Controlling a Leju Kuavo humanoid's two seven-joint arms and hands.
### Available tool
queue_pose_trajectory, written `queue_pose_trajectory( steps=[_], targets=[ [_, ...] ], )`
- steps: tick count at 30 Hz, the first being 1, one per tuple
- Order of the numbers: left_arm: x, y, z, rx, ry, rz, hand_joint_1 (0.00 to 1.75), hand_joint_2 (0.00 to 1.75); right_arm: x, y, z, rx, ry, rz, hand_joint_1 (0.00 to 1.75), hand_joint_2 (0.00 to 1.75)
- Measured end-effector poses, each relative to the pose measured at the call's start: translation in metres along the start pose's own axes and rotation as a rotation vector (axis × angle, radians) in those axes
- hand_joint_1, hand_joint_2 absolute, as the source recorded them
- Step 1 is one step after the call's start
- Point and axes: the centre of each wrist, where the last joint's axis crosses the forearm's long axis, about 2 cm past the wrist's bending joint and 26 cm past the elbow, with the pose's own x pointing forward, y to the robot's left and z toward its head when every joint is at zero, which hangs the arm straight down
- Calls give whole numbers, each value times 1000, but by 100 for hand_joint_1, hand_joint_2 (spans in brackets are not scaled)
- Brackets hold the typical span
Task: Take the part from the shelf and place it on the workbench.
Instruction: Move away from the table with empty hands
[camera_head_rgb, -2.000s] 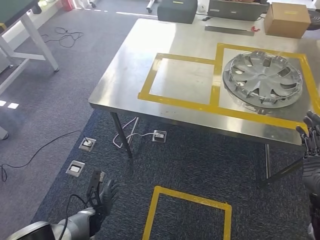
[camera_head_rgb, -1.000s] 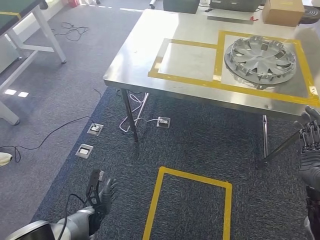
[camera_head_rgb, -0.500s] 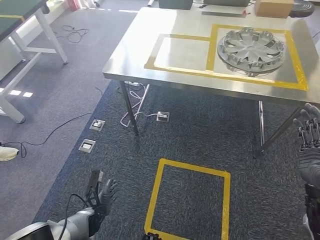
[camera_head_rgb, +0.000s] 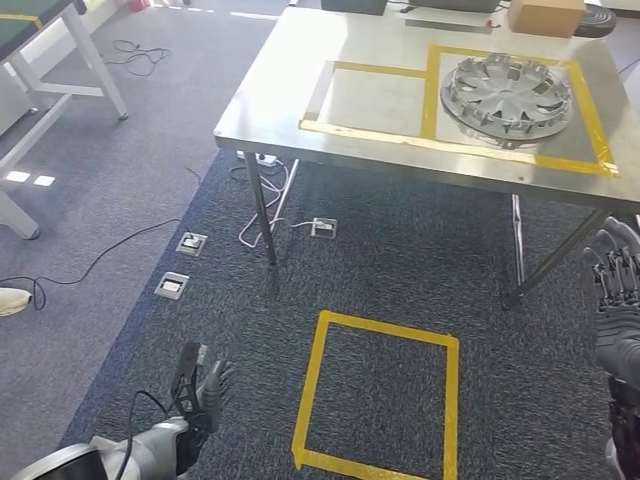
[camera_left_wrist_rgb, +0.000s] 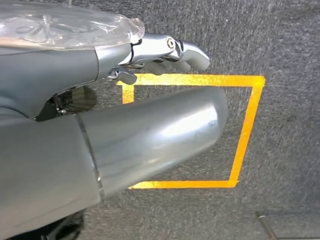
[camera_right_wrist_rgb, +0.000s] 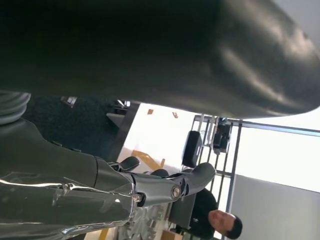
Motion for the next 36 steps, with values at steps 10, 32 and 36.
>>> queue_pose_trajectory(
  steps=[10,32,36],
  targets=[
    [-1,-1,0,-3,1,2,0,0,1,2,3,-1,5,8,0,0],
    [-5,9,5,35,-15,6,0,0,17,10,1,22,-26,32,0,0],
    [-7,12,7,53,-18,-4,0,0,19,11,-4,21,-27,25,0,0]
  ],
)
